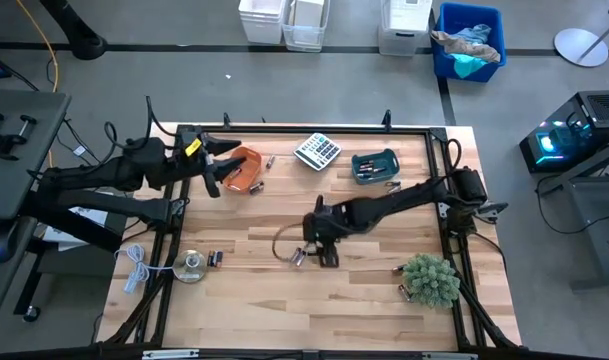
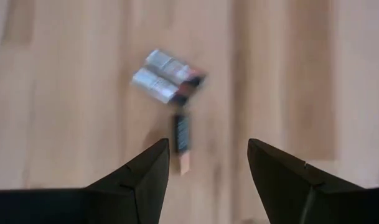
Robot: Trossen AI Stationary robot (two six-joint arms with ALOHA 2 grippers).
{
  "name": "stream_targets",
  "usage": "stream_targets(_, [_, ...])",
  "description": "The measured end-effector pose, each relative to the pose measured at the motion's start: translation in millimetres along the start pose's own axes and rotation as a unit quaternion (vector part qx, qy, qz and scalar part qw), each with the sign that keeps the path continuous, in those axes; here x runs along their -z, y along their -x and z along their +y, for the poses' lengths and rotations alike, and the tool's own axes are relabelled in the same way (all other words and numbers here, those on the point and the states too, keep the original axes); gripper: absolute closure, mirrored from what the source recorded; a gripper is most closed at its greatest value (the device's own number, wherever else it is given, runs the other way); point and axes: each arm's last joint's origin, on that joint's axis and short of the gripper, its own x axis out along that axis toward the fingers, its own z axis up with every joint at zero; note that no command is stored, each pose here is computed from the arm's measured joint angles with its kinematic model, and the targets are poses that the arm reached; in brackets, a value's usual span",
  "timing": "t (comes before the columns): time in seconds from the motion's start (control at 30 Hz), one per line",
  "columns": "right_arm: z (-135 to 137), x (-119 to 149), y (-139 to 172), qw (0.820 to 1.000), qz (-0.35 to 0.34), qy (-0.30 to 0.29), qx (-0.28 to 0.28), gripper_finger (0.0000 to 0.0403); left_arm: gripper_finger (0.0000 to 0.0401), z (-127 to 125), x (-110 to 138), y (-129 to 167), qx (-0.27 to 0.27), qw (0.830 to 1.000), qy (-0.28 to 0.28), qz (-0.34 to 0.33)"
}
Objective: Sort batteries
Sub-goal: Put the golden battery into the blue bin
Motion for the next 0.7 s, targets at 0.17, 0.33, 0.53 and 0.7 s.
stream_targets(0.17, [17,13,-10,0.999,0.019,0.044,-0.009,0.0192,0.0186,0,1,-1,0.000,1.000,-0.004,0.002])
stream_targets(0.33, [20,11,-24,0.999,0.000,0.046,0.005,0.0192,0.0186,0,1,-1,-0.001,1.000,-0.009,0.002])
stream_targets(0.53, [19,17,-52,0.998,0.025,0.052,0.011,0.0192,0.0186,0,1,-1,-0.001,1.000,-0.010,0.004])
stream_targets(0.7, [19,20,-64,0.997,0.035,0.051,0.037,0.0231,0.0186,0,1,-1,-0.001,1.000,-0.011,0.004])
